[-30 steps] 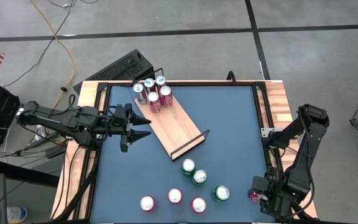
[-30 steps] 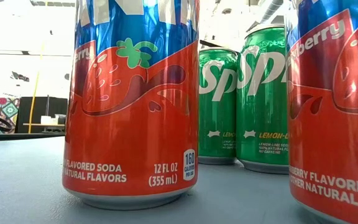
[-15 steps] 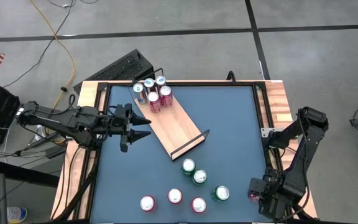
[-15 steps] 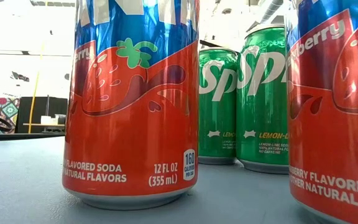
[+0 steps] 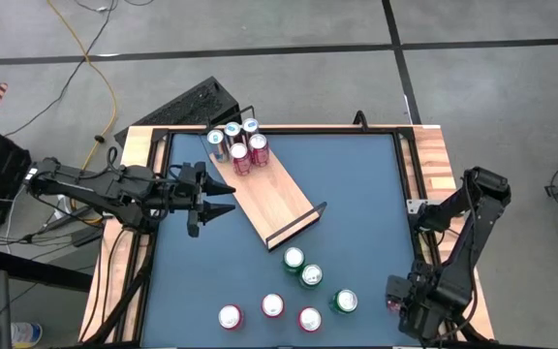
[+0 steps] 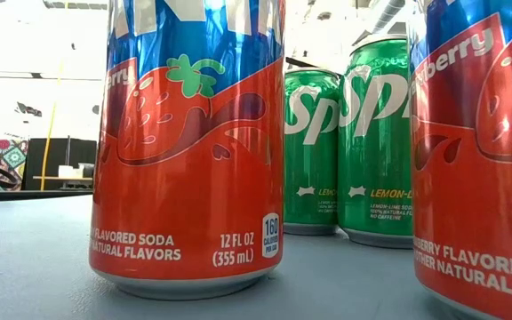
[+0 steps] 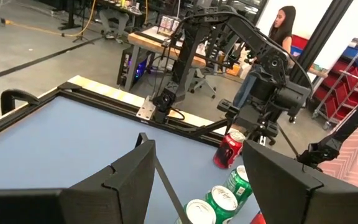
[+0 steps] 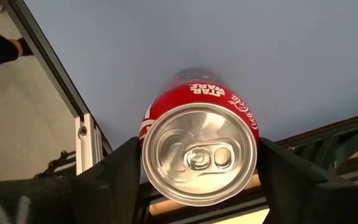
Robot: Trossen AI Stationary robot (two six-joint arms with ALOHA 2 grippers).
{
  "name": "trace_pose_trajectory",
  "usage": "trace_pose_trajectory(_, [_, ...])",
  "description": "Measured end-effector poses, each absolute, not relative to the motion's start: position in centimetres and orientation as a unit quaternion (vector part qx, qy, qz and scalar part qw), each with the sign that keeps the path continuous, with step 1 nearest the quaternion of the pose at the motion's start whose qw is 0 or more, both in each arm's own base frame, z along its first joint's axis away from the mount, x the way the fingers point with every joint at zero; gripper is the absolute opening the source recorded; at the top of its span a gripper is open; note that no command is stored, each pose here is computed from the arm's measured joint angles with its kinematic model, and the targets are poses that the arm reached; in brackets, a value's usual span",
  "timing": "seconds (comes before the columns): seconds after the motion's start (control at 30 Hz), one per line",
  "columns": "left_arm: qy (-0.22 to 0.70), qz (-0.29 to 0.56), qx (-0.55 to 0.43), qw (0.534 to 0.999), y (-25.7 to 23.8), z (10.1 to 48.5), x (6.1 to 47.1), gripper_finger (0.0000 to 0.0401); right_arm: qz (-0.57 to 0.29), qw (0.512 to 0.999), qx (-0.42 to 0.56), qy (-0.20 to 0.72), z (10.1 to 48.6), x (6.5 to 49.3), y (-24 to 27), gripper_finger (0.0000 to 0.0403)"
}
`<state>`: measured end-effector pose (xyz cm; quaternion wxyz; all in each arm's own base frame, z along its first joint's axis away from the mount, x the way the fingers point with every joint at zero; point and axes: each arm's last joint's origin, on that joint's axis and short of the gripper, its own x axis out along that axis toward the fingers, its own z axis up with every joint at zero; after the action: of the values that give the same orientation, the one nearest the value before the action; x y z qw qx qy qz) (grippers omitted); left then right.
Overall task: Place canned beverage on shelf
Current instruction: Put the red white soda can on the shelf aligned with the other red white soda cans
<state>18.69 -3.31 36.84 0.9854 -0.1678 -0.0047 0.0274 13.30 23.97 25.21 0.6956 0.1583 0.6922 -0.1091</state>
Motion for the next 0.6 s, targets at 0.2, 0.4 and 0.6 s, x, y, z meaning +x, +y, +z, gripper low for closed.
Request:
trace_pose_trajectory(0.2, [-0.005,0.028,-0.180,0.983,-3.3,36.8,18.7,0.0227,-0.147,0.683,0.195,0.688,25.3,13.6,23.8,0.0218])
trace_pose_trajectory(0.4, [-0.005,0.027,-0.180,0.983,-3.3,36.8,18.7,0.0227,-0.194,0.680,0.239,0.666,25.4,14.4,23.2,0.0215])
trace_pose_trajectory(0.6, [-0.005,0.027,-0.180,0.983,-3.3,36.8,18.7,0.0227,-0.246,0.679,0.277,0.634,25.5,15.6,22.2,0.0215])
